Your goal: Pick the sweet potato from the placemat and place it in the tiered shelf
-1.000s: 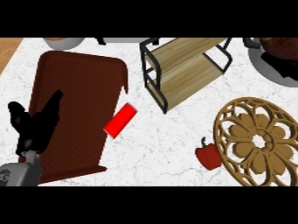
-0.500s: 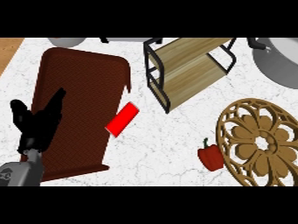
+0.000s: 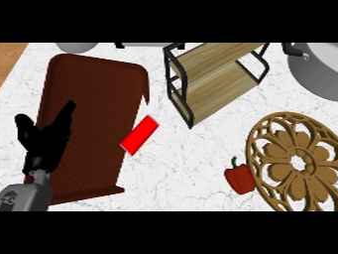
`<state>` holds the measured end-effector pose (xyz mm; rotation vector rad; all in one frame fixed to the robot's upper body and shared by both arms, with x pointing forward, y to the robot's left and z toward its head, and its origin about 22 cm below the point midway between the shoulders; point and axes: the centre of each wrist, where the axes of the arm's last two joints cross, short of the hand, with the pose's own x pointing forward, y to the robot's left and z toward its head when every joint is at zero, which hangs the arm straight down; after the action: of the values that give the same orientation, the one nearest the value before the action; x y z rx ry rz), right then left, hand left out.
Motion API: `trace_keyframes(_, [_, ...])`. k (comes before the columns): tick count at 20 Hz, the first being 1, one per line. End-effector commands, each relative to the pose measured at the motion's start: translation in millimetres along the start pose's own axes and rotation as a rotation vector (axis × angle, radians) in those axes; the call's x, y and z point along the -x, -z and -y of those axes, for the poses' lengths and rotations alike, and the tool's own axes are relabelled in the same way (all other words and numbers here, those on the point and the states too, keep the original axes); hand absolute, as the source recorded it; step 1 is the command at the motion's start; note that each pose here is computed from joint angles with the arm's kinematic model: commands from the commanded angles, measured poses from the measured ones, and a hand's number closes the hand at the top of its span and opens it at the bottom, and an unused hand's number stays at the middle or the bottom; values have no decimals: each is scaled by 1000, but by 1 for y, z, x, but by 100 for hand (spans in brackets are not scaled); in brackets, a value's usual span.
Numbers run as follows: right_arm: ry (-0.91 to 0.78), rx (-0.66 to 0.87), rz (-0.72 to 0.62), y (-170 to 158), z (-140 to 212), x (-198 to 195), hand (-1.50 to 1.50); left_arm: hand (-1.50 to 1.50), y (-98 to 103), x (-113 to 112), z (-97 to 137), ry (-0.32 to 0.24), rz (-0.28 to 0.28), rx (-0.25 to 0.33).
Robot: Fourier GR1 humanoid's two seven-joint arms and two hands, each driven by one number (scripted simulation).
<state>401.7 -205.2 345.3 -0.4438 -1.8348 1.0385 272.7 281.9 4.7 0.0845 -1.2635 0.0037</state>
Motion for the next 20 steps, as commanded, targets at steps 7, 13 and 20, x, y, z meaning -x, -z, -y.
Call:
trace_keyframes(7, [-32, 29, 20, 34, -36, 30, 150, 0, -8, 37, 0, -17, -141, -3])
trace_keyframes(13, [24, 21, 59, 41, -24, 34, 150, 0, -15, 27, -7, -21, -152, 1])
trace_keyframes(20, [-71, -5, 73, 49, -35, 45, 150, 0, -3, 28, 11, -8, -132, 12])
